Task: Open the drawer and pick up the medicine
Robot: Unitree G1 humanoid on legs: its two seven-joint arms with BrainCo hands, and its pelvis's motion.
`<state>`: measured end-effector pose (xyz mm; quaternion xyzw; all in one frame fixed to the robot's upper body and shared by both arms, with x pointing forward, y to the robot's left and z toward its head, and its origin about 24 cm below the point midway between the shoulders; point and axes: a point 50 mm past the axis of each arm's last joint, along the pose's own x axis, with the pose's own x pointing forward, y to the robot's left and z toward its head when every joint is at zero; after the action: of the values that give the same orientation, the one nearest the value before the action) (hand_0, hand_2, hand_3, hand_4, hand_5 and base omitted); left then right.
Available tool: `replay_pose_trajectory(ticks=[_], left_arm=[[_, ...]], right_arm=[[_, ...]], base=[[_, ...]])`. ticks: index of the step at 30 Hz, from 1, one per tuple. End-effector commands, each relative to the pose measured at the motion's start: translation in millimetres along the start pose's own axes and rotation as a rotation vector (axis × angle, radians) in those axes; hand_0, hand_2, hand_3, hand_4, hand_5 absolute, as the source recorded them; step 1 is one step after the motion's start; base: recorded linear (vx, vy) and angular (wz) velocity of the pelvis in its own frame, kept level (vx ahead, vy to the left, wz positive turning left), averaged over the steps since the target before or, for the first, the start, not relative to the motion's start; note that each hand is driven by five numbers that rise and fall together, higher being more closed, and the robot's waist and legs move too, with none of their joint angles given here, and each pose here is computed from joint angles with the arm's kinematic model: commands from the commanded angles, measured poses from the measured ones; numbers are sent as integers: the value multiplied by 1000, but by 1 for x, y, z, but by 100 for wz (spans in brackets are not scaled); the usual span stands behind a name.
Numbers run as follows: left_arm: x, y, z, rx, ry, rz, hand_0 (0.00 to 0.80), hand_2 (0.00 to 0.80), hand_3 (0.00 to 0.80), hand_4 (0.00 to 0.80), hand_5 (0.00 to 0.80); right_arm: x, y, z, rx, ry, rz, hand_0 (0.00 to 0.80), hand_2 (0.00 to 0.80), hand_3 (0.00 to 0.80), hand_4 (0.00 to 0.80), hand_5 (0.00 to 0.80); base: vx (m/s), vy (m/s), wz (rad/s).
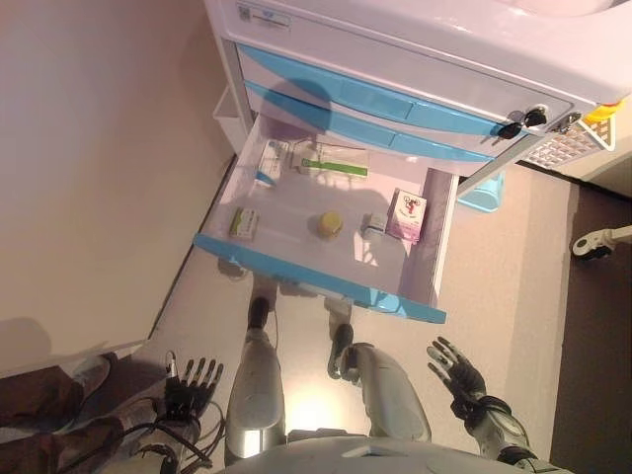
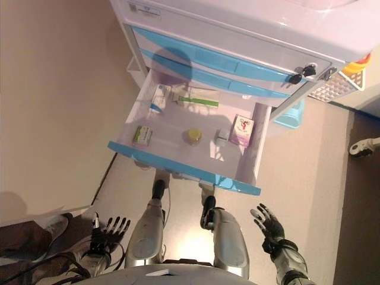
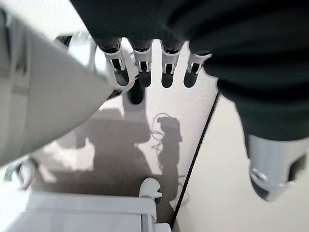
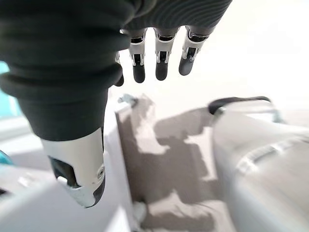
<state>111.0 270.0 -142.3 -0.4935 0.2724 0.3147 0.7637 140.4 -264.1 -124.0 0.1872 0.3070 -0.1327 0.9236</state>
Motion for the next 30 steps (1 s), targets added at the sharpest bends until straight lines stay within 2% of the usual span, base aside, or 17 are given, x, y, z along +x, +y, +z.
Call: replay_pose_trajectory(ticks=[1,3,6,11,19,24,30], left_arm=[[-10,14,31,319,-127,55,0,0,0,0,0],[-13,12,42,490,-177,60,0,0,0,0,0],[-17,12,51,651,-219,65,0,0,0,0,0],[-27,19,52,810,-233,87,0,0,0,0,0],[-31,28,36,863,-183,88,0,0,0,0,0],[-28,24,31,879,-166,80,0,0,0,0,0],[-21,13,32,918,-169,63,0,0,0,0,0]], right_arm=[[-10,-24,31,-35,-181,-116,0,0,0,0,0],[-13,-31,49,-52,-258,-173,0,0,0,0,0],[-20,-38,81,-111,-398,-256,0,0,0,0,0],[-42,-17,154,-401,-713,-288,0,0,0,0,0],[-87,40,227,-850,-1109,-181,0,0,0,0,0],[-102,79,250,-1081,-1211,-26,0,0,0,0,0],[-98,116,250,-1258,-1209,147,0,0,0,0,0]], base=[[0,0,0],[0,0,0],[0,1,-1],[1,48,-11],[-4,55,-7],[4,11,-3],[-5,-9,4]])
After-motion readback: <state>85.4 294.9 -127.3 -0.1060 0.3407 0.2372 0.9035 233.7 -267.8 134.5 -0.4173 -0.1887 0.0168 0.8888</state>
